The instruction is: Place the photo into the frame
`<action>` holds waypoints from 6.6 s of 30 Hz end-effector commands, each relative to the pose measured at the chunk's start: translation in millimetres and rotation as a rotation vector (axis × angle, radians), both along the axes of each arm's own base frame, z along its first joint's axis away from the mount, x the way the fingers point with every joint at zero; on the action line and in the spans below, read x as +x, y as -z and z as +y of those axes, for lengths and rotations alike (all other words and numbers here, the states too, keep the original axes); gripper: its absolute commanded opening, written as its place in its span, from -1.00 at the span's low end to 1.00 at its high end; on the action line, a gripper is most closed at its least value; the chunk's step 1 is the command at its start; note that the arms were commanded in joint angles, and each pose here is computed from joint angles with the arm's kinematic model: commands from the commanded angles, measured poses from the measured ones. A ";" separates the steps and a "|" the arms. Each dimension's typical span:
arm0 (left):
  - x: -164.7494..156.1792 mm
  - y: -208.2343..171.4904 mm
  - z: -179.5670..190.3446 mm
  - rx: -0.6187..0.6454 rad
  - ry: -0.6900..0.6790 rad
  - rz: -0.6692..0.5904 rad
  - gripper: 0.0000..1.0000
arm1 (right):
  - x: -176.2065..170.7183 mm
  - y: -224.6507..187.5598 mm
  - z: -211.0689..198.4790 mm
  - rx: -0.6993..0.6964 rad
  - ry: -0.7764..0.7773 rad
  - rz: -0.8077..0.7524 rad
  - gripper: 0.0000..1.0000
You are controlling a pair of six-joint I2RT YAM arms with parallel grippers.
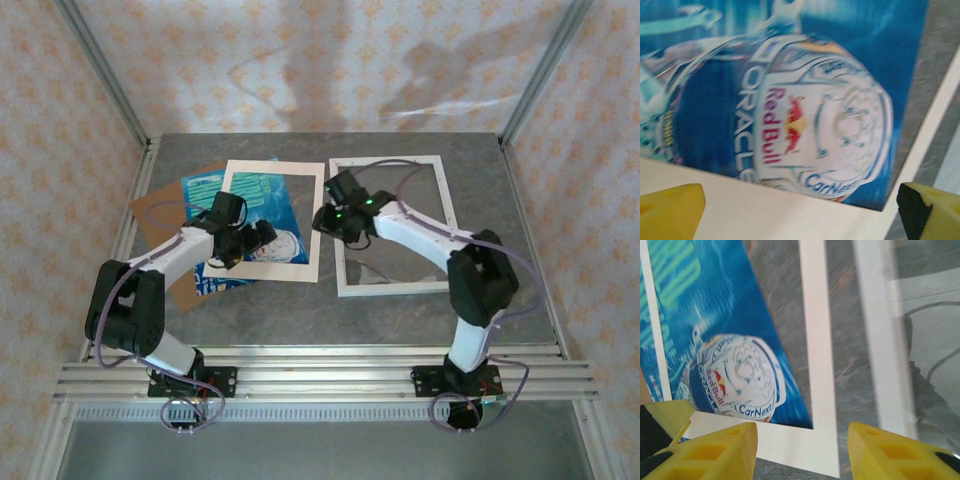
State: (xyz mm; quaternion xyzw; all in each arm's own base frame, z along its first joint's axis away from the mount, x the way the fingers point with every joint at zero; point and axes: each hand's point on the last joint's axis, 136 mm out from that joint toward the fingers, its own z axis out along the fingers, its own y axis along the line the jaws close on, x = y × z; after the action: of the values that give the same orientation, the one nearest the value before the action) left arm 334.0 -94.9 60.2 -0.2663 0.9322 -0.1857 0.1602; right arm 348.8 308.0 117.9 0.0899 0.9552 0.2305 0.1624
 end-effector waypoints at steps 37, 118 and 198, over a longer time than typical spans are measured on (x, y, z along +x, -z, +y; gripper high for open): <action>-36.9 40.7 15.9 -0.019 -0.026 0.082 0.99 | -6.1 75.5 49.4 -0.004 -0.004 -0.005 -0.21; 19.1 -62.8 3.7 -0.062 0.011 -0.133 1.00 | -4.0 -49.2 -10.5 0.177 -0.108 -0.182 -1.00; 40.2 -28.3 -33.6 -0.087 0.076 -0.072 1.00 | -25.2 -126.8 -288.0 -0.428 0.127 -0.069 -1.00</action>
State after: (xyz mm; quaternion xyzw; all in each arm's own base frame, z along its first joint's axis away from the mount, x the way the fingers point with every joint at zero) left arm 368.5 -124.1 83.1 -0.2381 0.9258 -0.2377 0.1725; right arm 321.3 22.3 219.4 0.0834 0.9768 0.0056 0.1974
